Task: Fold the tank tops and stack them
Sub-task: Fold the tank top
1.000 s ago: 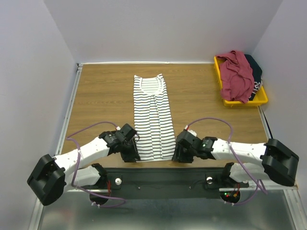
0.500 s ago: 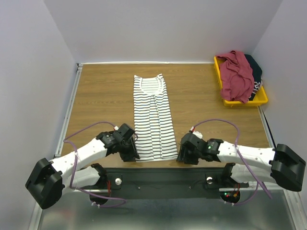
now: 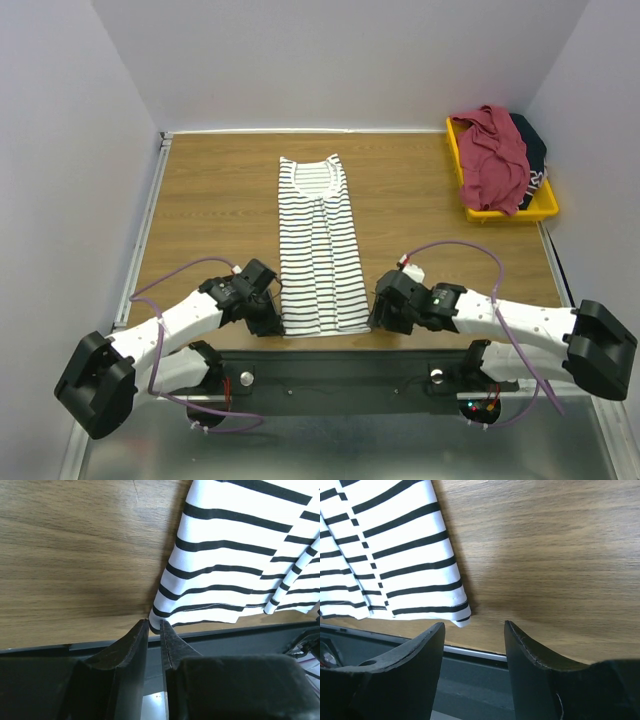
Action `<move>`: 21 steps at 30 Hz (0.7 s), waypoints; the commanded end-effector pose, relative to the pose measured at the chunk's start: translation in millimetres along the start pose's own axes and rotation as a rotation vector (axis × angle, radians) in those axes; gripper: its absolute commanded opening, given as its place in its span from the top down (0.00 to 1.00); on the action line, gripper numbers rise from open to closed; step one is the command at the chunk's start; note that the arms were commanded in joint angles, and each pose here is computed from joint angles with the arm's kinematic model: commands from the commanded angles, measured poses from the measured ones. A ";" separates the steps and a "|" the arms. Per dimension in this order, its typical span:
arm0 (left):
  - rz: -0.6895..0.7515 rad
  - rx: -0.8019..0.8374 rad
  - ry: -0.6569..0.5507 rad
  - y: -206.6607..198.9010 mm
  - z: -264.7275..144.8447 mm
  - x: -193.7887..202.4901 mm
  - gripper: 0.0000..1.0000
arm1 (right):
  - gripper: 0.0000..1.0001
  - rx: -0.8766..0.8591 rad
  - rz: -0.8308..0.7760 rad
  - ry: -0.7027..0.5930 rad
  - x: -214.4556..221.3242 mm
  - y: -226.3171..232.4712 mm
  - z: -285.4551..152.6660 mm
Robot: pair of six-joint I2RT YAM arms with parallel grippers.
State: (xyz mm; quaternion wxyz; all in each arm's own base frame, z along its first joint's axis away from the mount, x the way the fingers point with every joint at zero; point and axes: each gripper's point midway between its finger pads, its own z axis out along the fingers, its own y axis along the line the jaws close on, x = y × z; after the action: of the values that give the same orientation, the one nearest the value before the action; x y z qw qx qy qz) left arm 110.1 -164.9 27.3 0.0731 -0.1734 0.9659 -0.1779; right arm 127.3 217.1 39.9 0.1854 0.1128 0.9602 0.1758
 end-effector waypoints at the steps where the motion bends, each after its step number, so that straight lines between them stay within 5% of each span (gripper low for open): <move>1: 0.017 0.007 -0.012 0.7 2.5 -2.7 0.73 | 0.43 0.002 0.009 -0.053 -15.0 8.7 -1.9; 21: 0.039 -0.060 0.014 13.7 15.5 -0.4 0.73 | 0.49 0.061 -0.013 -0.009 -8.2 7.7 16.7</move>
State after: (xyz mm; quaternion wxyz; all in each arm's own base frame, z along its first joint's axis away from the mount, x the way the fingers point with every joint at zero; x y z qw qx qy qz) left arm 113.1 -166.3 15.5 0.0663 -0.1605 0.9708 -0.1658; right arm 131.7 218.0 23.3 0.1727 0.1097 0.9695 0.1352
